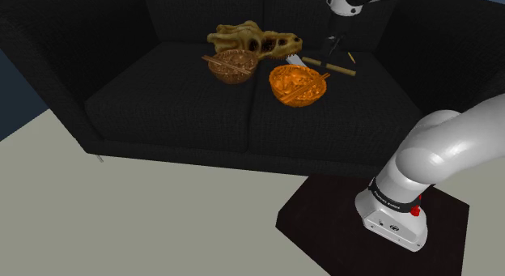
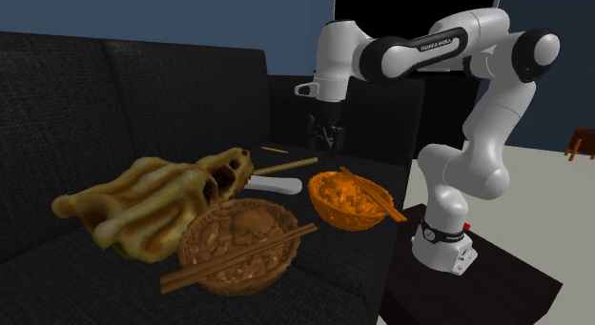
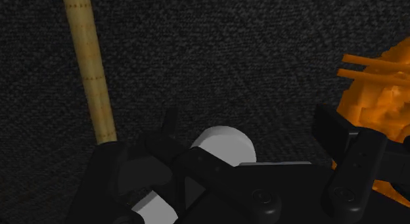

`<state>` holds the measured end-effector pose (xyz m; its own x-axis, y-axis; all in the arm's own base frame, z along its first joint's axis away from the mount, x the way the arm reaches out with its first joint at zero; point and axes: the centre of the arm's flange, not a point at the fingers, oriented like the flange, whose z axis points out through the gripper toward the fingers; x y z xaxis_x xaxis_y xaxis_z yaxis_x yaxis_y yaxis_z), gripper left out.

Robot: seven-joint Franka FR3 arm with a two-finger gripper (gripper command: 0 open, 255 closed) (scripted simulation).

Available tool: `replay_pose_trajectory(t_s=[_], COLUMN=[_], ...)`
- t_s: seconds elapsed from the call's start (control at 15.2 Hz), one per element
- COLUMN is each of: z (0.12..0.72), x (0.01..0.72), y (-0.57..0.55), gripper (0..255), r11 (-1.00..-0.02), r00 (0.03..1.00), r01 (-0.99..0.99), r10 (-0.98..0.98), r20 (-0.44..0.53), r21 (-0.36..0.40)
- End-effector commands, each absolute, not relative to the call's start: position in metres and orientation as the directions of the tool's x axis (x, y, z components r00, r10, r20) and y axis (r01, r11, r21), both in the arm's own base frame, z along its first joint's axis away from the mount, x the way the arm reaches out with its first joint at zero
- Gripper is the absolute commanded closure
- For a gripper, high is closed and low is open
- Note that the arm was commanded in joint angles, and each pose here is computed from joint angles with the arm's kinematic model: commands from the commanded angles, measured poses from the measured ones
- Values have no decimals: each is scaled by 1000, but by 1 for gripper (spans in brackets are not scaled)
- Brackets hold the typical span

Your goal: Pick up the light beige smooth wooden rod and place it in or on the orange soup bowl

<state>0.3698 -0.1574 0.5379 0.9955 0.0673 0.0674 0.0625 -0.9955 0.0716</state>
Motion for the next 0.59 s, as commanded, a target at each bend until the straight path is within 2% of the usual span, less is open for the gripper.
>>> replay_pose_trajectory(t_s=[0.0, 0.53], z=[531, 504], x=[379, 411], y=[-179, -269], gripper=[0, 0], r11=[-995, -991], r00=[995, 992], r01=[63, 59], r10=[69, 72], r20=[76, 106], r21=[82, 118])
